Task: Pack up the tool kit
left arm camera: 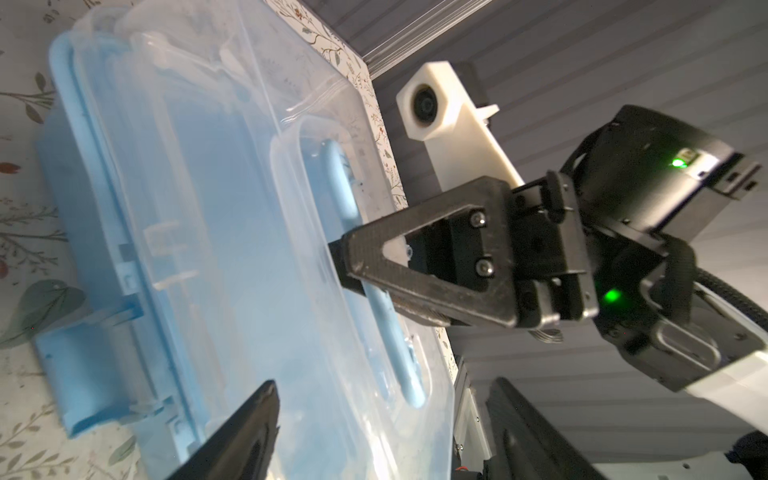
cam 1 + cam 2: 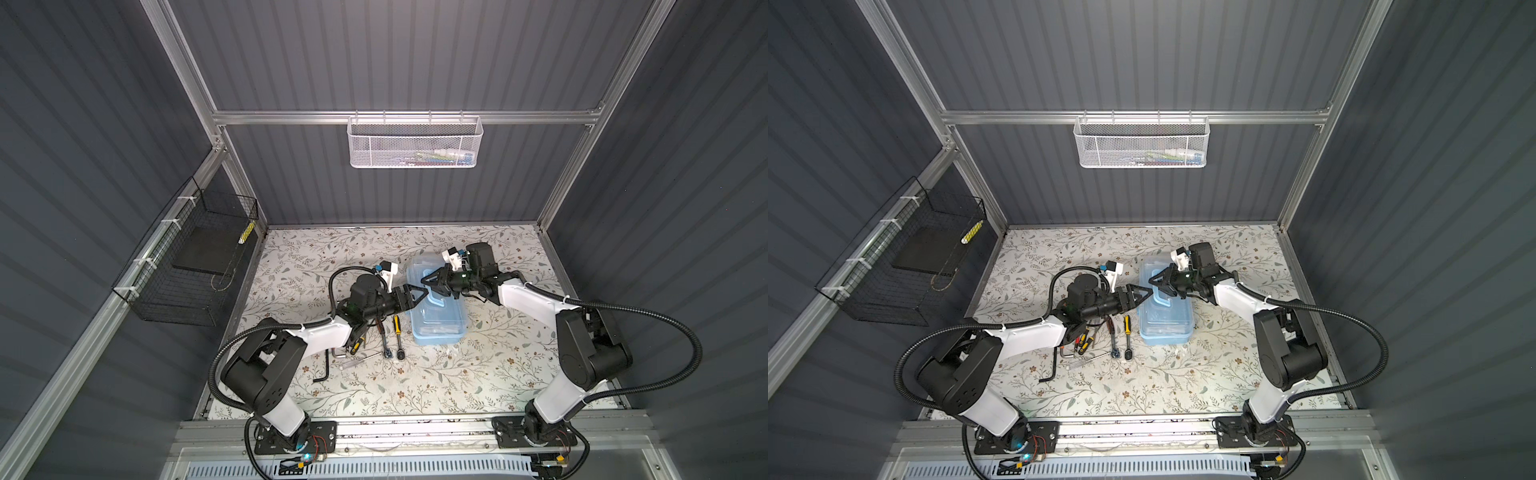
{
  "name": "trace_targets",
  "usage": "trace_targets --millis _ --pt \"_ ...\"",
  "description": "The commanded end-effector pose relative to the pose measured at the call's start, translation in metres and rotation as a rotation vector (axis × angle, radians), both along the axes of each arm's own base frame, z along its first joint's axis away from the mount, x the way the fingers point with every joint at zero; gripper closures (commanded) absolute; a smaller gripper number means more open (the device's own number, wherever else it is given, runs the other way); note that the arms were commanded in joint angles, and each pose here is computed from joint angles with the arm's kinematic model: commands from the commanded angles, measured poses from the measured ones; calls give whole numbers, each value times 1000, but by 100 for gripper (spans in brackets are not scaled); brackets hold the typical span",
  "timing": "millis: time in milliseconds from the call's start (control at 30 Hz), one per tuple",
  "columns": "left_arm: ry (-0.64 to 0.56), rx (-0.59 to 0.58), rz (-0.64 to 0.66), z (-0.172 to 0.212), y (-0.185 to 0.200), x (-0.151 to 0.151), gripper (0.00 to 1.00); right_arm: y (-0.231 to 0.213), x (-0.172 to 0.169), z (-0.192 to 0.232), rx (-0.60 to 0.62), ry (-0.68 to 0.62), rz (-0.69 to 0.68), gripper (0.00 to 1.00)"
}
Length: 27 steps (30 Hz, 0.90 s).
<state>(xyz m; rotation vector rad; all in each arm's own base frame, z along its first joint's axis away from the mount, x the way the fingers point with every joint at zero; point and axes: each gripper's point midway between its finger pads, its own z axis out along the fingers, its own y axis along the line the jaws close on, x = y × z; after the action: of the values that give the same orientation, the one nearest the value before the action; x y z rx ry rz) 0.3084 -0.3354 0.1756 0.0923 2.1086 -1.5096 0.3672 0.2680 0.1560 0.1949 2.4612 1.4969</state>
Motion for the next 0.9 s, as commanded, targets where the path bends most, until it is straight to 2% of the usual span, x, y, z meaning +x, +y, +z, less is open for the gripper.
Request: trace_targets --millis 0,233,367,533,633,867 --pt "-13 -35 15 14 17 -3 19 6 -7 24 108 -5 32 99" --pt "-16 -7 39 24 31 -6 13 3 -5 42 247 -42 19 100" --pt "12 19 50 18 35 -9 7 -4 -3 53 317 -71 -16 100" --pt "70 99 75 -2 41 -8 5 -11 -3 61 341 -92 -35 100" --pt "108 185 114 -22 50 -5 10 -11 -4 60 344 -88 -23 100" --pt "144 398 140 -52 61 8 30 -14 -4 60 365 -93 -15 100"
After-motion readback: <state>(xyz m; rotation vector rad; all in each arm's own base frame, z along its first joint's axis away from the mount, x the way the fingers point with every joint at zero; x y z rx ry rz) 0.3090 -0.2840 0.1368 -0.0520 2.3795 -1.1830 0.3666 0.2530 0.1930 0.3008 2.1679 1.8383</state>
